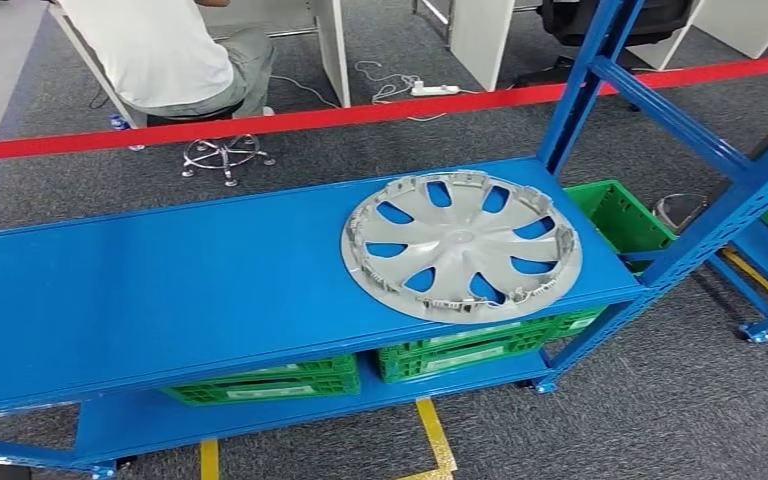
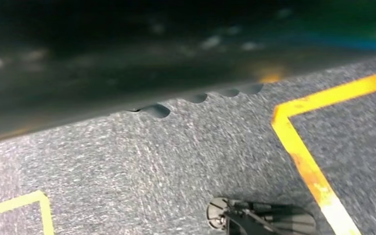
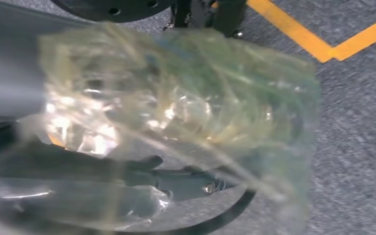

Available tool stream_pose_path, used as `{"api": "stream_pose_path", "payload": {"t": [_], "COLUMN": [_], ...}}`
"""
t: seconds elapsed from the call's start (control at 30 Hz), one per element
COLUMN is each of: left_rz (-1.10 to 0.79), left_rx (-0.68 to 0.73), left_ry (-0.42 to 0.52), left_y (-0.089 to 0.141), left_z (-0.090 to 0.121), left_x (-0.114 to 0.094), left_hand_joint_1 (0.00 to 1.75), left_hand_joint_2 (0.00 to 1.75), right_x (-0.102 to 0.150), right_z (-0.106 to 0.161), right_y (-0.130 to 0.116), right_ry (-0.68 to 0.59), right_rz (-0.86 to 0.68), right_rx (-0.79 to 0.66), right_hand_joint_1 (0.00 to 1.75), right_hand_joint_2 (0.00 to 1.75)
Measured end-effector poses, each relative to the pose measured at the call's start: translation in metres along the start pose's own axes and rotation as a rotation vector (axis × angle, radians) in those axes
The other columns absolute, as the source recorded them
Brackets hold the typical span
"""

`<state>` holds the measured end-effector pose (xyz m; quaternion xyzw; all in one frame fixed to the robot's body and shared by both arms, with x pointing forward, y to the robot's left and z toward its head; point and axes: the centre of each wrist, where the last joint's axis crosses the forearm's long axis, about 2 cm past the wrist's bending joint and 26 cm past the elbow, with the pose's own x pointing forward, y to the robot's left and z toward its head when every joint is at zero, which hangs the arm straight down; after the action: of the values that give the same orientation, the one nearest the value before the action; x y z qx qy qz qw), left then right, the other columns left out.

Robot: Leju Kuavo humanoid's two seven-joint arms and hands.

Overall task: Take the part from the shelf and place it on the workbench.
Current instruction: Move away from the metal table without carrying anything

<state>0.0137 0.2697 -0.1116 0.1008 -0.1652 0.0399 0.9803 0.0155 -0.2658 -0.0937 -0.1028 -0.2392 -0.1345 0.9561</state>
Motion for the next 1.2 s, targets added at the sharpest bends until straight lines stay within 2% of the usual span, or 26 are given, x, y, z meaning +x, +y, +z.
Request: {"api": "stream_pose_path", "payload": {"t": [0.87,0.97,1.0,1.1,1.2], "left_rz": [0.006,0.005,0.004,0.011,0.024], "left_rx": [0.006,0.006,0.005,0.003,-0.001], "left_ry": [0.006,0.007,0.009,0.016,0.020], "left_y": [-0.0002,-0.0003,-0.0004,0.0010,0.0044], "left_z": [-0.0001,0.0000,0.0001,-0.0005,-0.0016], "left_x": [0.0002,0.0000,-0.0001,0.0004,0.0009], "left_hand_joint_1": [0.00,0.00,0.00,0.00,0.00], "left_hand_joint_2": [0.00,1.31,1.75,1.75,1.75], "right_x": [0.0013,0.0012,0.0009,0.0006,0.0011], "right_z": [-0.0011,-0.0011,-0.0012,-0.0022,-0.0032], "right_y": [0.0026,0.0026,0.0026,0.0052,0.0070], "right_ry": [0.002,0.003,0.007,0.042,0.060], "right_rz": [-0.002,-0.002,-0.001,-0.017,-0.031], "right_rx": [0.004,0.004,0.004,0.009,0.020], "right_hand_joint_1": [0.00,0.00,0.00,0.00,0.00], "right_hand_joint_2": [0.00,0.00,0.44,1.75,1.75]}}
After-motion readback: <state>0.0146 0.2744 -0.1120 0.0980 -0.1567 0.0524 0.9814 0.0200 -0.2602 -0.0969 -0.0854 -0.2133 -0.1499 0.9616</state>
